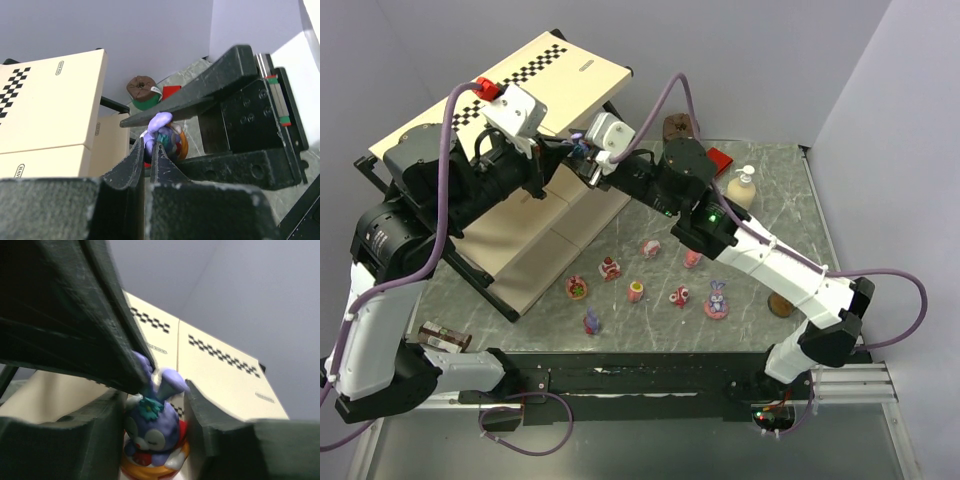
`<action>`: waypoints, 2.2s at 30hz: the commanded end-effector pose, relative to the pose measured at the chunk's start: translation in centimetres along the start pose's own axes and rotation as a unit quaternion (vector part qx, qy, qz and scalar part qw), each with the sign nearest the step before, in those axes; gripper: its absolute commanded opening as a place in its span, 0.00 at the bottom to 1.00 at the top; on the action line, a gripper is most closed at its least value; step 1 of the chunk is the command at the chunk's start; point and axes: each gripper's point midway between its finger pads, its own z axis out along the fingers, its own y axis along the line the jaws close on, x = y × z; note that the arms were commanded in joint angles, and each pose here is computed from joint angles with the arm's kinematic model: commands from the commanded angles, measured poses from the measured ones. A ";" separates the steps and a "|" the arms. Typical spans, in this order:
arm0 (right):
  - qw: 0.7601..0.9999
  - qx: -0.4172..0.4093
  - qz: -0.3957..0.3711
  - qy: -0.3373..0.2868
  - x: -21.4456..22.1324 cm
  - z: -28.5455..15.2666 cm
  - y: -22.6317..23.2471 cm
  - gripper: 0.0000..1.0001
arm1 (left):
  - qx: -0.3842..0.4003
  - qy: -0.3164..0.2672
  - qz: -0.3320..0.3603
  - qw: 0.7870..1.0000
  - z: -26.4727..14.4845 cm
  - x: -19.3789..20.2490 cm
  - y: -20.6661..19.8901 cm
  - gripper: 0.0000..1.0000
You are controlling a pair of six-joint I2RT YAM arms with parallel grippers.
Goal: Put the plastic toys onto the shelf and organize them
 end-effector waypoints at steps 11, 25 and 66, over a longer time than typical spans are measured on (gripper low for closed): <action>0.991 0.123 -0.020 -0.042 -1.5 1.7 -4.8 0.00 | -0.142 -0.150 -0.054 0.977 -3.2 -5.4 5.0 0.96; 0.981 0.137 0.054 -0.124 -2.1 5.6 -11.6 0.00 | -0.236 -0.201 -0.081 0.947 -8.5 -3.9 8.2 0.96; 0.973 0.122 0.122 -0.155 8.6 10.3 -17.0 0.50 | -0.353 -0.188 -0.018 0.916 -6.7 0.9 11.3 0.96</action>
